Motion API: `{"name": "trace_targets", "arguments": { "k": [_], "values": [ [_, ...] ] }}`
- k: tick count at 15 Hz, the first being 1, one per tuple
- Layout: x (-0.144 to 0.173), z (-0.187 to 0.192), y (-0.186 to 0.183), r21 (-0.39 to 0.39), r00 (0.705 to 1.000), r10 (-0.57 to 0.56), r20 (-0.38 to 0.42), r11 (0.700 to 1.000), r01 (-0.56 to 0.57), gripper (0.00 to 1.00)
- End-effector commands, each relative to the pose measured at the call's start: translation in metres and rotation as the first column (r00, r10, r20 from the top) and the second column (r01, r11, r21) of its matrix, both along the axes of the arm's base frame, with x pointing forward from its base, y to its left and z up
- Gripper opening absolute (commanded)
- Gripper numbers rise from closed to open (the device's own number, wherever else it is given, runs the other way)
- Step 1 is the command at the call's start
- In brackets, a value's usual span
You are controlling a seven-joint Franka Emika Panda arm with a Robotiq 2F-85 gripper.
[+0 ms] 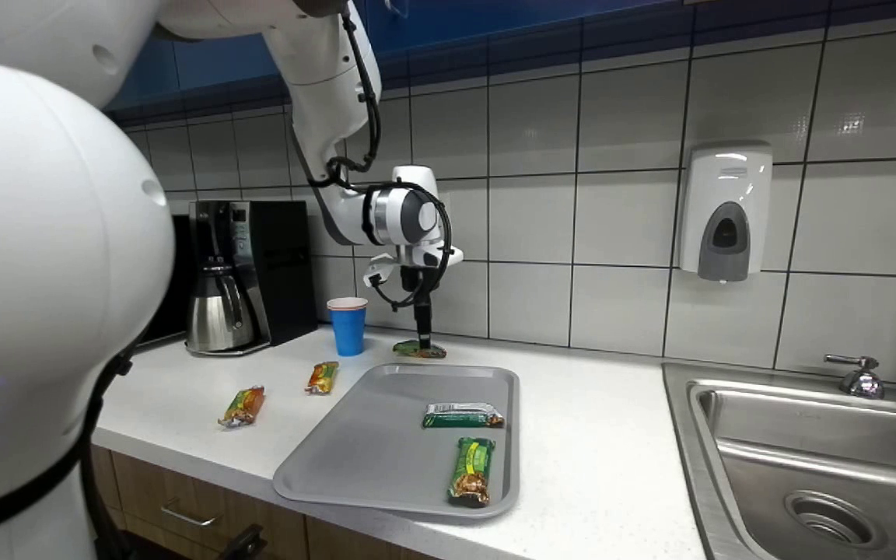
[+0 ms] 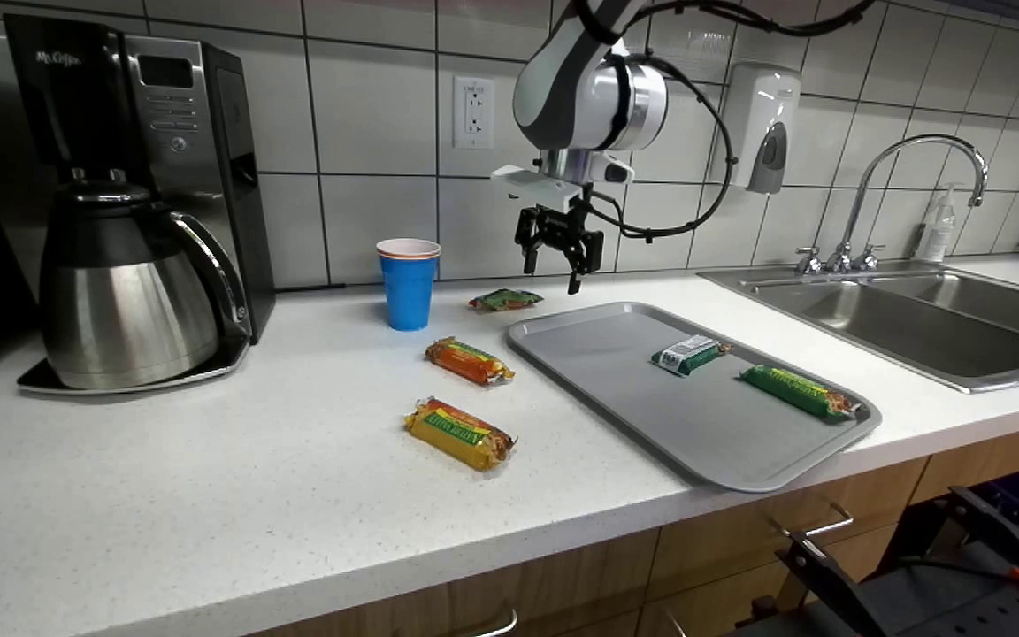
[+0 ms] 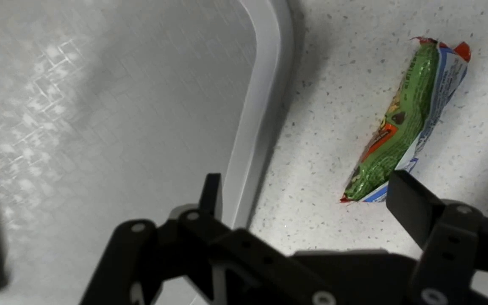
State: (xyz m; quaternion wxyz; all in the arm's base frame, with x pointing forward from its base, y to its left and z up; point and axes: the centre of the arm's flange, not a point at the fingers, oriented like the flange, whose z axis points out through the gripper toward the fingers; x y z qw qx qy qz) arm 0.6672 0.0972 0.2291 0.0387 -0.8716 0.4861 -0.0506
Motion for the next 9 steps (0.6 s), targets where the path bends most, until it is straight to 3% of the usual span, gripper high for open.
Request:
{"name": "trace_targets", "arguments": {
  "k": [1,9],
  "values": [
    [0.031,0.000,0.014,-0.012,0.999,-0.043,-0.020,0.999,0.042,1.00],
    [0.062,-0.010,0.027,-0.015,0.995,-0.083,-0.061,0.997,0.082,1.00]
  ]
}}
